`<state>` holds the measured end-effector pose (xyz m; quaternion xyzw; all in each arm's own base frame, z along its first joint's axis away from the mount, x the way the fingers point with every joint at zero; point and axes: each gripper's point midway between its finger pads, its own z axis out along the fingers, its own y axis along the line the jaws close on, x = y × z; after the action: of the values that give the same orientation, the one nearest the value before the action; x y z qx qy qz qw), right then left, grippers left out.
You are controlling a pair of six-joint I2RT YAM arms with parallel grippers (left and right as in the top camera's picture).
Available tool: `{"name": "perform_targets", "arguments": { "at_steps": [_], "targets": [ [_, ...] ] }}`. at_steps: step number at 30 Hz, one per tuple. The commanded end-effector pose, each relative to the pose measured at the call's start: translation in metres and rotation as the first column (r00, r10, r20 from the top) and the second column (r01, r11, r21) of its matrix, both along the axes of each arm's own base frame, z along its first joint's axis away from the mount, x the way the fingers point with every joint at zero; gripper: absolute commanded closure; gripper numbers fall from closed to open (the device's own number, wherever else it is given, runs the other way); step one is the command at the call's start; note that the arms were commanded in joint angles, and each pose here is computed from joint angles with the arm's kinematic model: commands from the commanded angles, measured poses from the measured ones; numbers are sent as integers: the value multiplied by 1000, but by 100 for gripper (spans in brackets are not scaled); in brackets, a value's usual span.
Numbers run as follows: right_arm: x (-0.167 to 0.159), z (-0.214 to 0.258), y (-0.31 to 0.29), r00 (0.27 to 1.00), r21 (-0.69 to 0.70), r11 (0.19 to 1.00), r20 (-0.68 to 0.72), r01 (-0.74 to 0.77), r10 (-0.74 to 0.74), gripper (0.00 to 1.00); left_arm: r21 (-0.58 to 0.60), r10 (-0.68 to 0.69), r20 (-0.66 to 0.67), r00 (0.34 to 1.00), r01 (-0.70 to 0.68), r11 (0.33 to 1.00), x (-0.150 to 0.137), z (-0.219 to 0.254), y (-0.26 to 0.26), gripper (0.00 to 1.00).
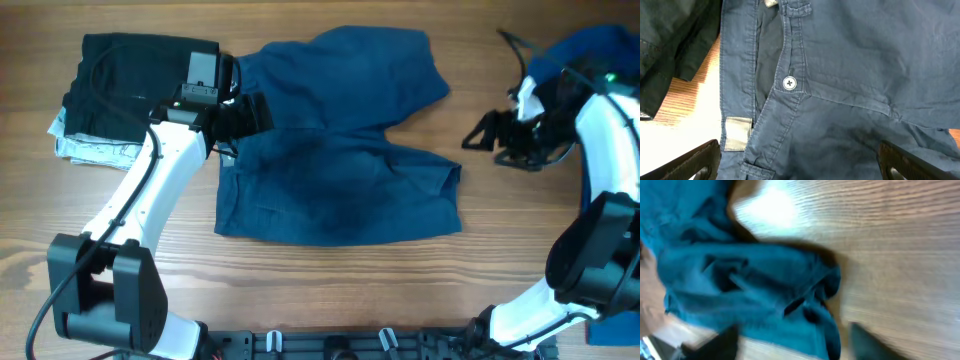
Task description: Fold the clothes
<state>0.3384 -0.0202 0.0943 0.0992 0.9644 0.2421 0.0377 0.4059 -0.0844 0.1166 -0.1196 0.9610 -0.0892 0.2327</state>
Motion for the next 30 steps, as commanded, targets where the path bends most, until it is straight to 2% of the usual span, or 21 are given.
{"name": "perform_targets", "arguments": {
  "at_steps": [1,11,18,25,30],
  "targets": [
    [-5,-21,4,996,51,995,-33,90,-88,96,17,5,12,1000,-5,1000,2,3,5,0],
    [-6,-47,6,995,40,994,-7,104,-104,95,17,6,12,1000,-6,1000,2,3,5,0],
    [-11,-69,8,980,50,979,-41,198,-196,96,17,6,8,1000,-6,1000,1,3,5,0],
    [2,-57,26,980,190,963,11,194,-199,96,18,5,5,1000,-6,1000,0,2,5,0],
    [8,-57,24,975,190,958,25,213,-222,96,19,6,0,1000,-6,1000,-1,2,5,0]
  ]
}}
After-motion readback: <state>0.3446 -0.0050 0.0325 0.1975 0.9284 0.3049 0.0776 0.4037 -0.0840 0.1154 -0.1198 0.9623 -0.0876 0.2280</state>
